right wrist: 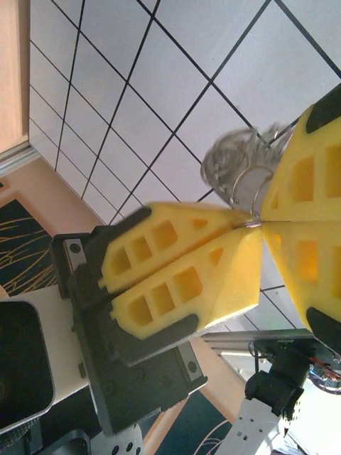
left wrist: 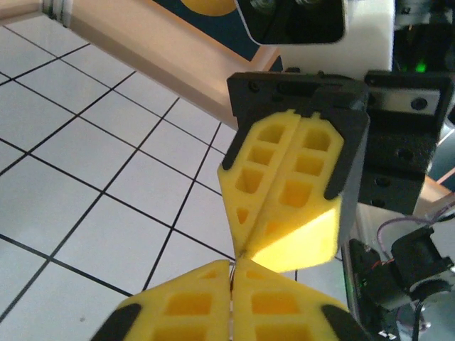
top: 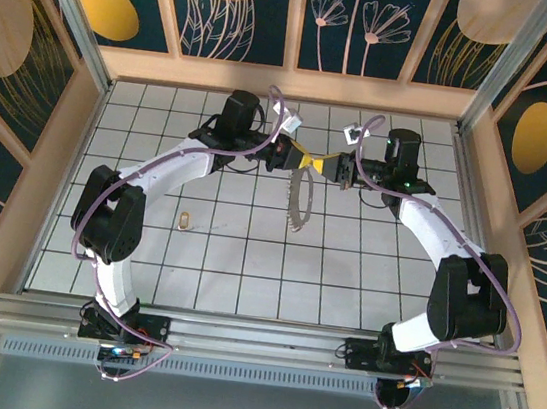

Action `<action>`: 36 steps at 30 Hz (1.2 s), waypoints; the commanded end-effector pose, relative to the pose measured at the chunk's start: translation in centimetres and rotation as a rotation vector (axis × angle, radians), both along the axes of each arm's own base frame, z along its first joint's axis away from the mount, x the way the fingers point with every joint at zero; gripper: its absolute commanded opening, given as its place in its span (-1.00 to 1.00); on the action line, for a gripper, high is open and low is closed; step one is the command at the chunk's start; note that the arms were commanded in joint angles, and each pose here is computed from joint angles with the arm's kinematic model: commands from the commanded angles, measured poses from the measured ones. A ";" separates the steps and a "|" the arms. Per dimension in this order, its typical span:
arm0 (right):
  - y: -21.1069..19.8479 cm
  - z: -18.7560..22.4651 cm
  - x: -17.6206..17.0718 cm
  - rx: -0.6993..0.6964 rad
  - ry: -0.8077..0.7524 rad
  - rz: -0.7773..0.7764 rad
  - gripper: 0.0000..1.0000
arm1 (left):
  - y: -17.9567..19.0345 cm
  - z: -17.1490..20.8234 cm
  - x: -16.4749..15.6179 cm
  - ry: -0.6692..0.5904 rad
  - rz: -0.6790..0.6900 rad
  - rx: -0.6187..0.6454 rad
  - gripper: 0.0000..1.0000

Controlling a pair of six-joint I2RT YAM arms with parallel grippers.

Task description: Put the keys on the keyring

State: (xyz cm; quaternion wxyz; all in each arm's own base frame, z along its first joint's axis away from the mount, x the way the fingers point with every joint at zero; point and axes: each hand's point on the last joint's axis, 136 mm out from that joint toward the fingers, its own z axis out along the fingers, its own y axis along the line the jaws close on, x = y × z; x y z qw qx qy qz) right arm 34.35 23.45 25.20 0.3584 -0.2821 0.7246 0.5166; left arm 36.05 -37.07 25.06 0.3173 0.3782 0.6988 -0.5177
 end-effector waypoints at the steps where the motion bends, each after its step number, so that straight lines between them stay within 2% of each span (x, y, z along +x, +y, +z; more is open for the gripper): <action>1: 0.8 2.9 -0.1 0.033 -0.104 0.051 -1.00 | -0.5 0.4 -0.5 -0.008 -0.033 -0.007 -1.00; 8: 0.8 3.1 0.2 0.036 -0.100 0.029 -1.00 | -0.4 0.7 -0.4 -0.024 -0.016 -0.019 -1.00; 10: 0.5 3.3 0.5 0.036 -0.097 0.011 -0.59 | -0.2 0.9 0.0 -0.038 0.012 -0.019 -1.00; 12: -0.2 3.5 0.6 0.037 -0.097 -0.020 -0.28 | 0.1 1.1 0.4 -0.058 0.055 -0.016 -1.00; 17: -2.3 3.9 0.7 0.064 -0.086 -0.136 -0.03 | 0.6 2.2 1.1 -0.112 0.128 -0.031 -1.00; 28: -5.8 1.6 2.3 0.126 0.070 -0.493 0.05 | 3.1 4.8 2.4 -0.267 0.340 -0.085 -1.00; 30: -6.3 1.2 2.4 0.136 0.085 -0.541 0.13 | 3.6 5.2 2.2 -0.306 0.359 -0.107 -1.00; 34: -6.3 0.9 2.4 0.106 0.084 -0.583 0.27 | 4.2 5.4 2.0 -0.325 0.388 -0.120 -1.00; 36: -6.1 1.0 2.2 0.098 0.075 -0.572 0.28 | 4.4 5.5 1.9 -0.326 0.399 -0.126 -1.00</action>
